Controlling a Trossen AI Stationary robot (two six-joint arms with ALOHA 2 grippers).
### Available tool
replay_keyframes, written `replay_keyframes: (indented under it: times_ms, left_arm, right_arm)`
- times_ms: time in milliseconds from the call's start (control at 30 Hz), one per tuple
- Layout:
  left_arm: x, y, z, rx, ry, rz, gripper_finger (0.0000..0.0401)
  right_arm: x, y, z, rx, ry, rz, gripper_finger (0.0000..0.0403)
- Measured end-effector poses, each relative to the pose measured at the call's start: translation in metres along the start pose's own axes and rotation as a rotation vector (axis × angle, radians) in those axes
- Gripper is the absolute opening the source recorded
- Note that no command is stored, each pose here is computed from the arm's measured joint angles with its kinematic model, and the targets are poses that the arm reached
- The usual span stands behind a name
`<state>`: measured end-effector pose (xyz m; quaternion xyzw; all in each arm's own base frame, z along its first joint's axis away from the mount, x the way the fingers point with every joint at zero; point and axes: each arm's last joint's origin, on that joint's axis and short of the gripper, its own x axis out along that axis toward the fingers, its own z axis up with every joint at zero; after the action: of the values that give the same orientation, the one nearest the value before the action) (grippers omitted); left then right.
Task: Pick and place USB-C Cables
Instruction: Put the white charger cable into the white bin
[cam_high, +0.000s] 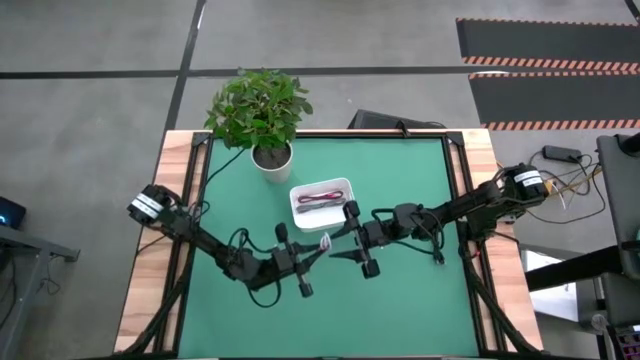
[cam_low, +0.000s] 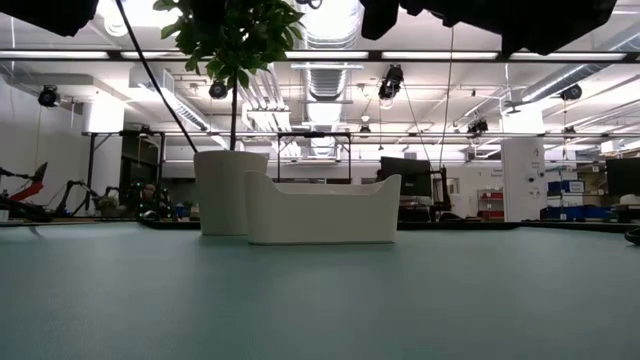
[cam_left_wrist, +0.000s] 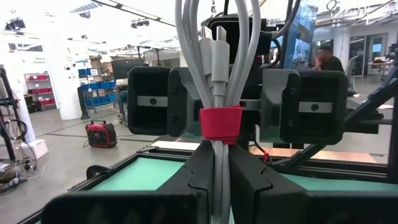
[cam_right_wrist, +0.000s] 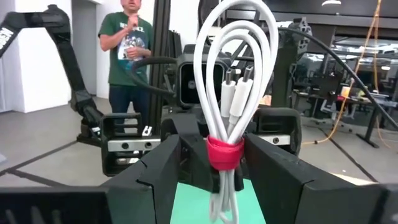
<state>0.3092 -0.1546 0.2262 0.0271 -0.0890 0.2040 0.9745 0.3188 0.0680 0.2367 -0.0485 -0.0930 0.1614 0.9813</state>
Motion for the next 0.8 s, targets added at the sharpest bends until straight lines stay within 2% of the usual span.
replay_keyframes:
  times_ms: [233, 500, 800]
  left_arm:
    - [0.0053, 0.0025, -0.0006, -0.016, -0.016, -0.046, 0.0011]
    - [0.0099, 0.0057, -0.0036, -0.045, 0.000, -0.043, 0.0011]
    - [0.0100, 0.0059, -0.0040, -0.044, 0.001, -0.044, 0.0011]
  right_arm:
    - [0.0027, -0.0009, 0.0035, -0.011, -0.012, -0.007, 0.0169]
    - [0.0028, -0.0009, 0.0028, -0.011, -0.006, -0.010, 0.0166]
    - [0.0028, -0.0012, 0.0028, -0.009, -0.006, -0.014, 0.0116]
